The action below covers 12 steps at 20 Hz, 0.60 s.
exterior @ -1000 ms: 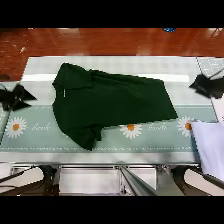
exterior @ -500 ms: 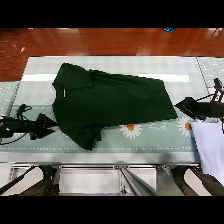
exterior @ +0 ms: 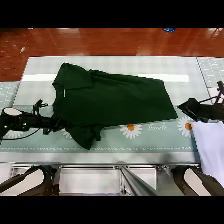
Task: Fold the shirts.
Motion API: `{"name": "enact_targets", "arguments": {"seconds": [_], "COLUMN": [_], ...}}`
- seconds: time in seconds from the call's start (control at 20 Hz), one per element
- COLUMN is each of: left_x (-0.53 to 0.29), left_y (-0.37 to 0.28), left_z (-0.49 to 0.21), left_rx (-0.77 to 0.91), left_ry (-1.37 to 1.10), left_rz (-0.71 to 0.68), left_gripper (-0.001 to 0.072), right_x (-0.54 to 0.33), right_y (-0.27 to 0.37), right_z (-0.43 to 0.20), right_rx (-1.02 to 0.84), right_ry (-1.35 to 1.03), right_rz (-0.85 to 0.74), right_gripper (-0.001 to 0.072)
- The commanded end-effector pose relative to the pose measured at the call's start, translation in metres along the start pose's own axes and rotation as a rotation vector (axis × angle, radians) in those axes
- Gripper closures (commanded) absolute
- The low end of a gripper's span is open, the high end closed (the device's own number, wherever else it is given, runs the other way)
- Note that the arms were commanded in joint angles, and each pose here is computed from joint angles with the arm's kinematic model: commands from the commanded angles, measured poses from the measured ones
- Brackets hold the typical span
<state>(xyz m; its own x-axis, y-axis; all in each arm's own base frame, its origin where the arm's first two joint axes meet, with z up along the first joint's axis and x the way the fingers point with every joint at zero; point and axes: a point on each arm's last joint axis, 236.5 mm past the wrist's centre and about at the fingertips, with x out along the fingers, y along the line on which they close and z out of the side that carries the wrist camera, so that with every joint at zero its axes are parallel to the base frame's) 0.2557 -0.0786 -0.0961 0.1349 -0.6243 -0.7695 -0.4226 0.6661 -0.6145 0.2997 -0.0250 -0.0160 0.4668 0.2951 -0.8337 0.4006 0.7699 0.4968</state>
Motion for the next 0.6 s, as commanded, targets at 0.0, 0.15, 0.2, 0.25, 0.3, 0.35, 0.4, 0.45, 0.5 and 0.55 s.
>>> {"name": "enact_targets", "arguments": {"seconds": [0.0,0.15,0.2,0.25,0.3,0.35,0.4,0.45,0.5,0.55], "left_x": [-0.014,-0.020,-0.020,-0.020,-0.020,-0.020,-0.020,-0.020,-0.020,-0.020], "left_y": [-0.021,-0.028,-0.028,-0.028,-0.028,-0.028,-0.028,-0.028,-0.028,-0.028], "left_z": [0.013,0.023,0.024,0.023,0.022,0.022,0.022,0.022,0.022,0.022], "left_rx": [0.065,0.087,0.089,0.099,0.104,0.104,0.104,0.104,0.104,0.104], "left_ry": [-0.006,-0.035,-0.037,-0.036,-0.032,-0.032,-0.032,-0.033,-0.033,-0.033], "left_rz": [-0.031,-0.034,-0.033,-0.033,-0.034,-0.034,-0.034,-0.034,-0.034,-0.034], "left_gripper": [0.0690,0.0690,0.0690,0.0690,0.0689,0.0690,0.0689,0.0690,0.0690,0.0690], "right_x": [-0.008,0.010,0.019,0.028,0.037,0.046,0.055,0.065,0.073,0.081], "right_y": [-0.054,-0.062,-0.060,-0.057,-0.055,-0.050,-0.046,-0.043,-0.039,-0.034], "right_z": [-0.002,-0.023,-0.029,-0.034,-0.037,-0.037,-0.036,-0.034,-0.030,-0.026], "right_rx": [0.142,0.179,0.177,0.180,0.190,0.192,0.195,0.200,0.207,0.211], "right_ry": [-0.009,0.059,0.100,0.132,0.157,0.165,0.167,0.164,0.162,0.163], "right_rz": [-0.106,-0.083,-0.066,-0.052,-0.042,-0.028,-0.019,-0.012,-0.004,0.007], "right_gripper": [0.0307,0.0306,0.0307,0.0307,0.0307,0.0307,0.0307,0.0307,0.0307,0.0307]}}
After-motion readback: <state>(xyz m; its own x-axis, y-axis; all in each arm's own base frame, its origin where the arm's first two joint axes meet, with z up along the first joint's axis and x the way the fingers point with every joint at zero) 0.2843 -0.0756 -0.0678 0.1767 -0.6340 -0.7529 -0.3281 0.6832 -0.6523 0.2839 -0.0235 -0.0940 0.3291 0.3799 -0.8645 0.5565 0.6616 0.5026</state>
